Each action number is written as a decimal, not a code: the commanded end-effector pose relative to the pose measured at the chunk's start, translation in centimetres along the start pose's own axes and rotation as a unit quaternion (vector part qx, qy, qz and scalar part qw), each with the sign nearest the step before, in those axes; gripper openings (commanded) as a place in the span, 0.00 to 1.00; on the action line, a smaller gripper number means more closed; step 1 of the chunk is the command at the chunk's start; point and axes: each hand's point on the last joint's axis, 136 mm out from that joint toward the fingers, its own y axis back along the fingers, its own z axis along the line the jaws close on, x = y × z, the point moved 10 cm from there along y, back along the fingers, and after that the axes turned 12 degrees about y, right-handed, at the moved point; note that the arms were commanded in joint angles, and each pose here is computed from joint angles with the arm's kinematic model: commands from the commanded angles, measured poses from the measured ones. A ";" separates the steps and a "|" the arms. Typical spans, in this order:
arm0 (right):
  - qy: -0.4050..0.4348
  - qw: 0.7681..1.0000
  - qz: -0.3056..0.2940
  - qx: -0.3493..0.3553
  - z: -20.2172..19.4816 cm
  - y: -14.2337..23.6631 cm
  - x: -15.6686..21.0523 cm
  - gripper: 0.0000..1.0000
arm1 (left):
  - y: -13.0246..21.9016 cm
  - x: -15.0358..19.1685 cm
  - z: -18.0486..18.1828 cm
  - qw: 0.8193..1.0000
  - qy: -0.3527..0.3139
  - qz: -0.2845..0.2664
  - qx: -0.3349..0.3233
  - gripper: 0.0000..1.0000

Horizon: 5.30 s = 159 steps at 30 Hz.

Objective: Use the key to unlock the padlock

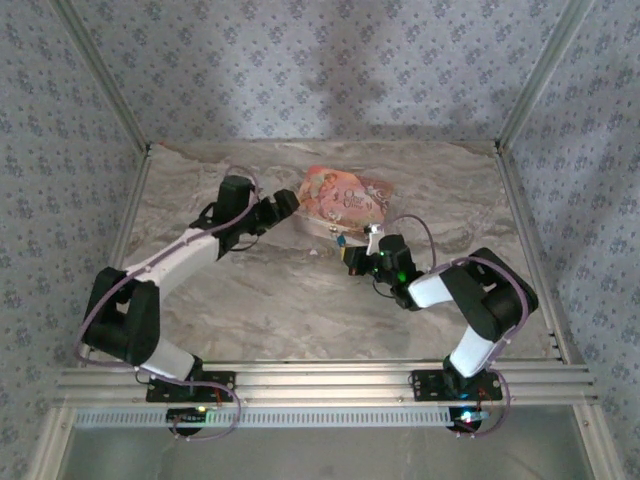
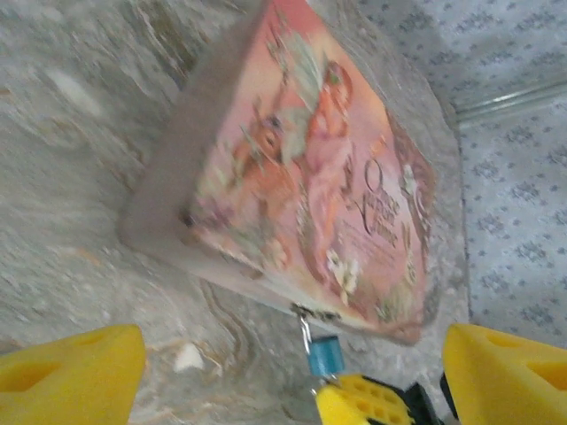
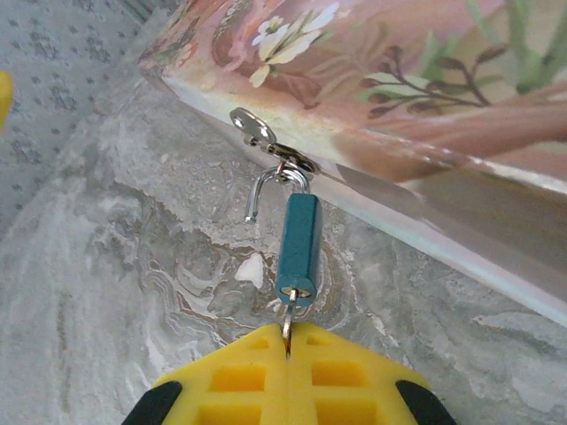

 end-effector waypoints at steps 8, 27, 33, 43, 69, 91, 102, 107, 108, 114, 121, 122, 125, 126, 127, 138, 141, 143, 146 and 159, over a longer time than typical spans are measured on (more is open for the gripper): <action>-0.122 0.992 0.030 -0.009 -1.6 -0.3 1.3 0.00 | -4.7 -4.5 -1.1 0.990 -0.104 0.094 -0.030 0.84; -0.153 0.986 0.058 -0.017 -2.8 -0.5 1.9 0.00 | -12.7 -6.0 0.5 0.980 -0.076 0.180 -0.041 0.68; -0.154 0.986 0.065 -0.021 -2.8 -0.6 2.0 0.00 | -13.0 -5.3 2.1 0.976 -0.070 0.195 -0.063 0.61; -0.144 0.987 0.067 -0.005 -2.9 0.1 2.0 0.23 | -12.9 -4.9 3.0 0.975 -0.070 0.191 -0.085 0.54; 0.008 0.998 0.034 -0.045 -5.8 1.1 -6.3 0.64 | -8.7 0.6 4.6 0.976 -0.062 0.181 -0.106 0.50; 0.066 0.995 -0.005 -0.076 -6.2 2.8 -5.2 0.68 | -6.3 4.3 4.4 0.975 -0.063 0.181 -0.108 0.51; 0.049 0.990 -0.019 -0.130 -5.7 0.4 -4.3 0.81 | -6.3 4.2 4.3 0.977 -0.058 0.176 -0.107 0.51; 0.048 0.989 -0.019 -0.142 -5.5 -1.0 -4.0 0.80 | -6.3 4.2 4.4 0.977 -0.057 0.176 -0.108 0.51; 0.047 0.988 -0.018 -0.145 -5.4 -1.2 -3.9 0.80 | -6.3 4.2 4.4 0.977 -0.057 0.176 -0.109 0.51; 0.043 0.987 -0.017 -0.157 -5.3 -2.4 -3.5 0.77 | -6.3 4.3 4.4 0.977 -0.056 0.176 -0.109 0.51; 0.044 0.984 -0.012 -0.170 -4.9 -3.4 -3.2 0.73 | -6.3 4.3 4.4 0.977 -0.057 0.176 -0.108 0.51; 0.044 0.984 -0.014 -0.170 -4.9 -3.5 -3.1 0.73 | -6.3 4.2 4.4 0.977 -0.057 0.175 -0.108 0.51; 0.043 0.983 -0.019 -0.176 -4.8 -3.6 -3.0 0.73 | -6.3 4.3 4.5 0.977 -0.055 0.176 -0.109 0.51; 0.043 0.983 -0.022 -0.179 -4.8 -3.7 -3.0 0.73 | -6.3 4.3 4.5 0.977 -0.056 0.176 -0.109 0.51; 0.044 0.982 -0.024 -0.183 -4.6 -3.7 -3.0 0.73 | -6.3 4.3 4.5 0.977 -0.056 0.176 -0.109 0.51; 0.051 0.975 -0.051 -0.208 -4.2 -3.4 -3.1 0.65 | -6.3 4.4 4.6 0.977 -0.054 0.176 -0.109 0.50; 0.052 0.975 -0.052 -0.212 -4.2 -3.2 -3.0 0.62 | -6.3 4.3 4.6 0.977 -0.054 0.175 -0.109 0.50; 0.052 0.974 -0.054 -0.213 -4.2 -3.1 -2.9 0.61 | -6.3 4.3 4.7 0.977 -0.053 0.175 -0.109 0.51; 0.052 0.974 -0.053 -0.215 -4.2 -2.9 -2.8 0.57 | -6.3 4.4 4.7 0.977 -0.053 0.174 -0.109 0.51; 0.050 0.977 -0.040 -0.202 -4.5 -2.8 -2.2 0.37 | -6.2 4.4 4.9 0.977 -0.052 0.173 -0.109 0.50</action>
